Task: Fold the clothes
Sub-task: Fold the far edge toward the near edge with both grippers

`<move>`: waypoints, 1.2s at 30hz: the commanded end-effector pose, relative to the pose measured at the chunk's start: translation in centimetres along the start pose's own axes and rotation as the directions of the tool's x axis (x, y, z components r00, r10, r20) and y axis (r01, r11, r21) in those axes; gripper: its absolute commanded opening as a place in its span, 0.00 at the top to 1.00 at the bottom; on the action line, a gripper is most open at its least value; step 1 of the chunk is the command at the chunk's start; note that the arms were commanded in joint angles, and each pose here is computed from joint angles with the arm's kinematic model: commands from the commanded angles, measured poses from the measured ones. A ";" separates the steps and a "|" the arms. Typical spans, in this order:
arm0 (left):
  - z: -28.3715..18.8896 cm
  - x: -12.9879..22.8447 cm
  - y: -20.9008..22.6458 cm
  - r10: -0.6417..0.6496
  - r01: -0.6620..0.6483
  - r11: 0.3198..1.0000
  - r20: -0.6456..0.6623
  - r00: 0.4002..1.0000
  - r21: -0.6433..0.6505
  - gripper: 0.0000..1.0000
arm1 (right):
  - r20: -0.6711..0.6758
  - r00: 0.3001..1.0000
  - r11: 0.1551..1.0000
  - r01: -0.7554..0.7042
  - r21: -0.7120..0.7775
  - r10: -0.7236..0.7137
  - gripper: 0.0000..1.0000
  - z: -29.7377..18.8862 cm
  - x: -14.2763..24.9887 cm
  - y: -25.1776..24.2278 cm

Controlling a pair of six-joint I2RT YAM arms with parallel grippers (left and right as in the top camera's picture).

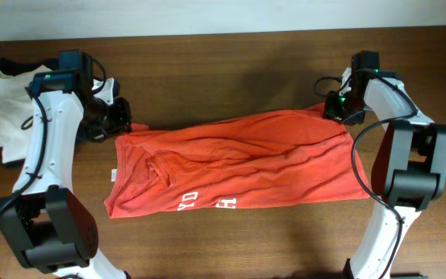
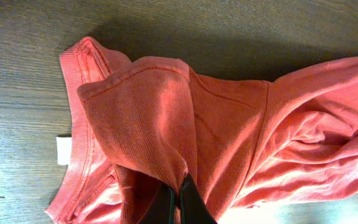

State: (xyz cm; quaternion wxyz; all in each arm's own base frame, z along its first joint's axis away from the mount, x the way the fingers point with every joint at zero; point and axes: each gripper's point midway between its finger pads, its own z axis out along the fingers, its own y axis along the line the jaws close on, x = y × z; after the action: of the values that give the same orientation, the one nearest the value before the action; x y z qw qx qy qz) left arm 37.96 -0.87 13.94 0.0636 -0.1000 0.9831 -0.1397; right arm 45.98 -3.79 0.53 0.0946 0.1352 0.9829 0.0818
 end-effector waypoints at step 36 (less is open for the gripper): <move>0.8 7.5 1.9 -0.061 0.043 0.996 -0.258 0.964 -0.076 1.00 | -0.496 0.829 0.959 -0.161 0.232 0.259 0.96 -14.6 12.8 -9.2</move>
State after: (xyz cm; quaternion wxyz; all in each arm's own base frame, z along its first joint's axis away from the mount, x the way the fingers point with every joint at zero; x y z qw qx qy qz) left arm 32.30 -1.05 12.11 -0.0522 -0.1142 0.9839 -0.1268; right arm 30.41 -10.64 9.00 -0.2055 0.2239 0.9516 0.0456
